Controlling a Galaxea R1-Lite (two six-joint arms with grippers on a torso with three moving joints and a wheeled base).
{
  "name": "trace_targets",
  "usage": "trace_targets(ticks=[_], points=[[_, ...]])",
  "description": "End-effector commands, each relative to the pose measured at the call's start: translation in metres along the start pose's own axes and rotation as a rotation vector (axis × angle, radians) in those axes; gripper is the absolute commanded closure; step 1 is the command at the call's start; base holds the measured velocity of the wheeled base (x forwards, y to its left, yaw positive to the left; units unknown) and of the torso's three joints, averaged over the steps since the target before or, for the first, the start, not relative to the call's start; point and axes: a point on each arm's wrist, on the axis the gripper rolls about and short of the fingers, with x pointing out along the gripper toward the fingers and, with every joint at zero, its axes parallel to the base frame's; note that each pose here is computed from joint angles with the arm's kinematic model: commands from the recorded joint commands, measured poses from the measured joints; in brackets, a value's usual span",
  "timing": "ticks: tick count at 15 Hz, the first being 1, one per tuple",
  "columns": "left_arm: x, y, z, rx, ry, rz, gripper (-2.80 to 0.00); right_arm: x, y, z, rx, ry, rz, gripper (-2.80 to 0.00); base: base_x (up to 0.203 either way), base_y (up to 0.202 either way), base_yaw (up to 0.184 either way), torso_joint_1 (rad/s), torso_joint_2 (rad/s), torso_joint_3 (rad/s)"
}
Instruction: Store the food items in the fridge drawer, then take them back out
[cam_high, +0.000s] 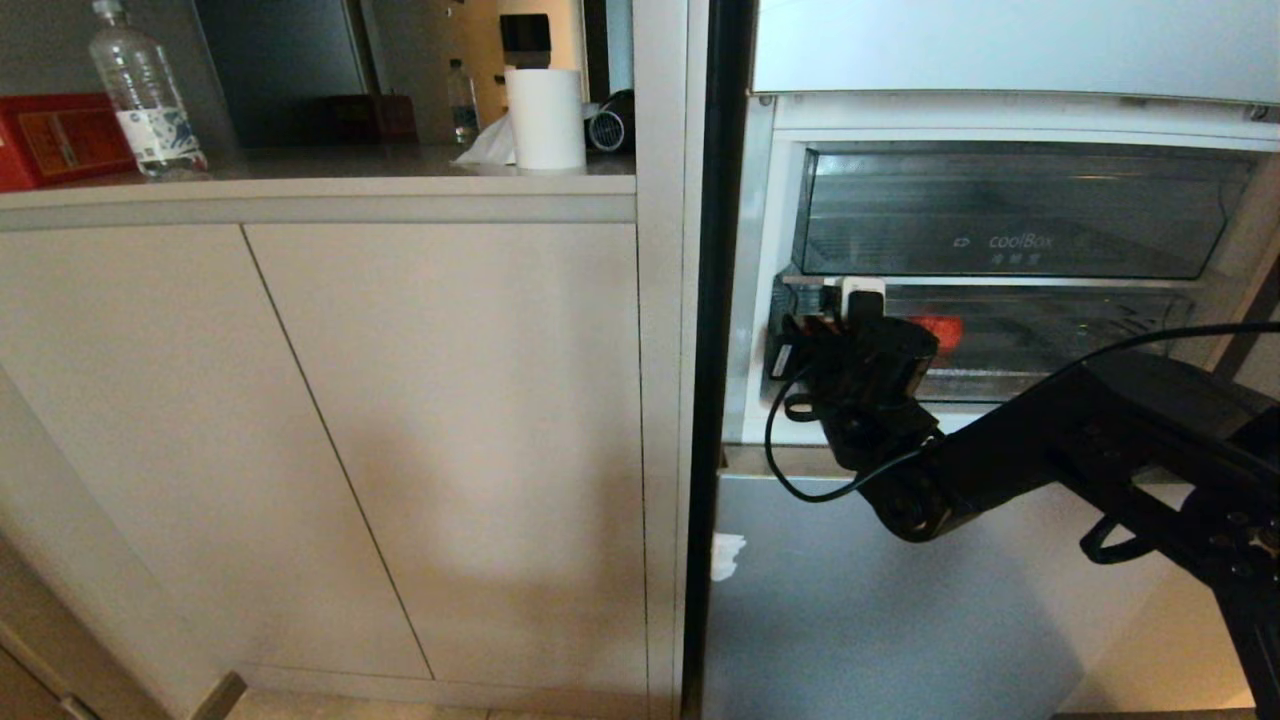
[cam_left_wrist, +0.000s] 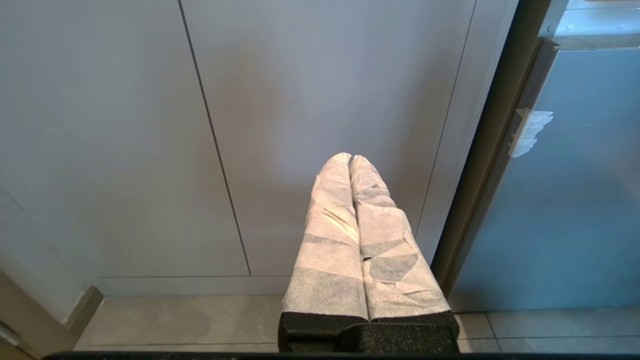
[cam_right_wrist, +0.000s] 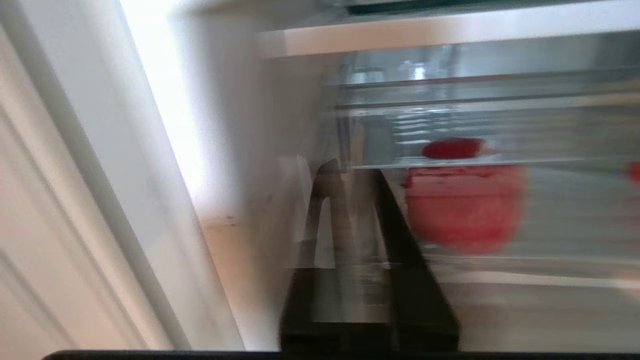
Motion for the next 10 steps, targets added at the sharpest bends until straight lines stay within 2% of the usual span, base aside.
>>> trace_targets(ticks=[1, 6, 10], points=[[0.0, 0.0, 0.0, 0.001, 0.001, 0.001, 0.0, 0.003, 0.002, -0.002, 0.005, -0.009, -0.006, 0.0, 0.0, 0.0, 0.0, 0.0, 0.0, 0.0], [0.0, 0.0, 0.0, 0.001, 0.002, 0.001, 0.0, -0.004, 0.003, 0.009, 0.01, -0.015, -0.004, 0.0, 0.0, 0.0, 0.0, 0.0, 0.0, 0.0], [0.0, 0.0, 0.0, 0.001, 0.003, 0.001, 0.0, -0.03, -0.005, 0.025, 0.003, 0.025, -0.002, 0.0, 0.0, 0.0, 0.0, 0.0, 0.0, 0.0]])
